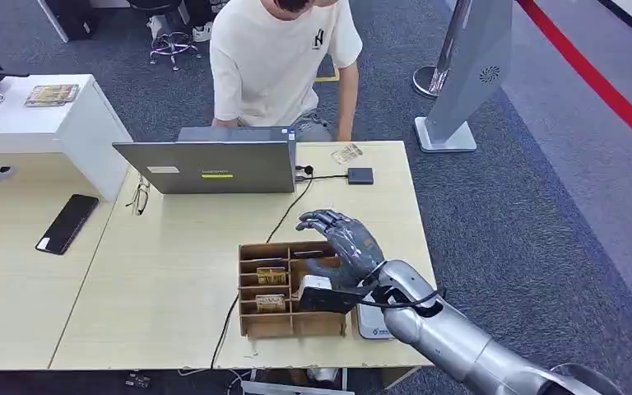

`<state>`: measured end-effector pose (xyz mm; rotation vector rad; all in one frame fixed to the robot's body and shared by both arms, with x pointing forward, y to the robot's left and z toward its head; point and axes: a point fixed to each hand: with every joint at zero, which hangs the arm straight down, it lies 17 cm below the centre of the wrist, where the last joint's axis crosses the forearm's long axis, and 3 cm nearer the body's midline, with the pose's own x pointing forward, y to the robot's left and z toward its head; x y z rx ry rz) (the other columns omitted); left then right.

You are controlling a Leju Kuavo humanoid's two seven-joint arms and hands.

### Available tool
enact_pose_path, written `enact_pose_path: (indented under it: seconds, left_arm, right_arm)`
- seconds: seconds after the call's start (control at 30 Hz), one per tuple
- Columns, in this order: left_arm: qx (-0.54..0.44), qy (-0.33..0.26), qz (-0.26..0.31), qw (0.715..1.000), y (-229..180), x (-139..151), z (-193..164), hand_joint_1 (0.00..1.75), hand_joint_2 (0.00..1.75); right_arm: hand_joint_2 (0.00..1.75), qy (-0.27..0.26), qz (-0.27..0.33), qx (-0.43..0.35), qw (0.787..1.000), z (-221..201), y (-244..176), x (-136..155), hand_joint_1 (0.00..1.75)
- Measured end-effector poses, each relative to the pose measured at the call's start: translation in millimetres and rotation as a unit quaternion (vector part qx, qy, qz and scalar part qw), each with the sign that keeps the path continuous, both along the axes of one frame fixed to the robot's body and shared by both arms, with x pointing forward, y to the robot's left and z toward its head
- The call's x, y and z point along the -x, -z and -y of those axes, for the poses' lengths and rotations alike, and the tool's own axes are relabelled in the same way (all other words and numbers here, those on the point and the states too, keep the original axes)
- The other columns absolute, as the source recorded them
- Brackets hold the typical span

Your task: Pass the card to the sensor for recognition and then transmit it.

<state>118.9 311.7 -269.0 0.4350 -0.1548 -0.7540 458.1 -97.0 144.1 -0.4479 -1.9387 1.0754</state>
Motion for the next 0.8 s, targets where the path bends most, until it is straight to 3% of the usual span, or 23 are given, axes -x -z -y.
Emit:
enact_pose_path:
  seconds: [0.3,0.5,0.8]
  left_arm:
    - [0.0,0.0,0.0,1.0,0.0,0.0,0.6,0.0,0.0]
    - [0.0,0.0,-0.001,1.0,0.1,0.4,0.5,0.0,0.0]
    - [-0.002,-0.001,-0.003,1.0,0.0,1.0,-0.2,0.0,0.0]
  right_arm:
    - [1.75,-0.002,-0.009,-0.001,1.0,-6.2,4.9,0.5,0.66]
    - [1.75,-0.006,-0.018,0.005,1.0,-11.6,12.0,1.8,0.84]
    - [1.75,0.007,-0.027,0.023,0.999,-8.0,25.5,-1.4,0.84]
